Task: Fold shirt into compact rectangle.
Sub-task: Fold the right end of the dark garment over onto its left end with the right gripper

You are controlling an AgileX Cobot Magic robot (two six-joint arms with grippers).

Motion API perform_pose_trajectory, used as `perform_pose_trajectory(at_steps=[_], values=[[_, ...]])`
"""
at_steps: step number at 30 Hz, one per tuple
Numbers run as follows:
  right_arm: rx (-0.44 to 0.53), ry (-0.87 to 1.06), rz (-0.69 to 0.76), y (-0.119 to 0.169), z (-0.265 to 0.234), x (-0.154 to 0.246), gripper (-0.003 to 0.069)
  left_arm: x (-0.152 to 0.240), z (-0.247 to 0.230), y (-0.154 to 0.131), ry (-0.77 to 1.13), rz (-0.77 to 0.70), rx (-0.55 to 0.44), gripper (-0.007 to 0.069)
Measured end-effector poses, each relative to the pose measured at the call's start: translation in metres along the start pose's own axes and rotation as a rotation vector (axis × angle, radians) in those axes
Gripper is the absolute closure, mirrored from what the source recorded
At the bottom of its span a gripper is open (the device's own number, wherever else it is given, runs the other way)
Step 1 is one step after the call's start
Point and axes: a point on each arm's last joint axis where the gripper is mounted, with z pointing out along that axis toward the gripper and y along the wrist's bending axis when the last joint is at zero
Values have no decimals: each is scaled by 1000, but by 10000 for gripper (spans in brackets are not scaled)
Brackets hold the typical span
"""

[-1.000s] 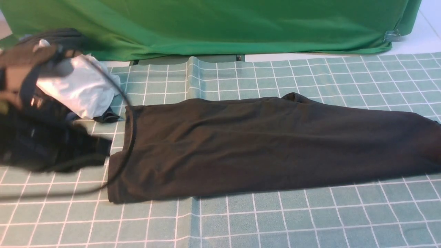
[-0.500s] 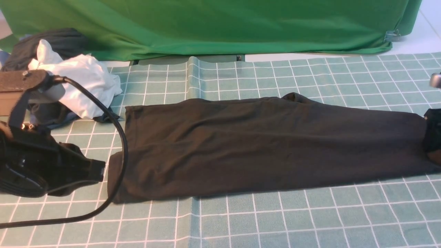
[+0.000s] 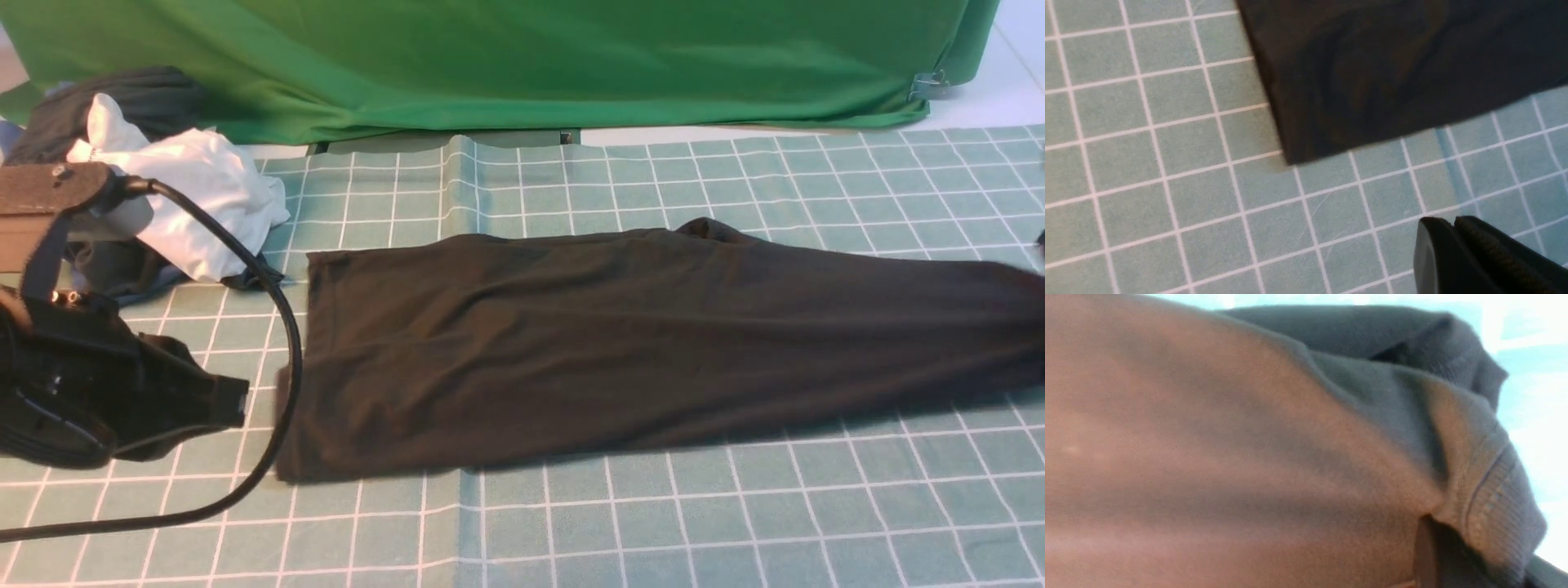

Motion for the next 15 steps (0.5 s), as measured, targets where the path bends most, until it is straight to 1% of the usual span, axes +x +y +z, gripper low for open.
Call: perform_pose_trajectory(at_steps=[4,6,7,8,9,12,13,14,15], values=[[28,-85,-5,5,-34,2,636,0,0,1,1,11,-14,618],[35,-137,-38,20,-56,5,638,-1,0,1,-8,11,-15,618],[35,-136,-40,21,-56,5,639,-1,0,1,-9,12,-16,618],[35,-167,-77,38,-68,7,641,-1,0,2,-12,11,-17,618],[33,-181,-97,47,-74,8,641,-1,0,2,-16,11,-17,618],[20,-228,-175,90,-92,15,643,-2,0,2,-24,11,-17,618],[10,-244,-206,106,-98,17,643,-3,0,2,-28,11,-17,618],[-5,-259,-244,129,-103,21,643,-3,0,2,-30,11,-17,618],[-17,-267,-271,147,-106,23,643,-3,0,2,-32,12,-17,618]])
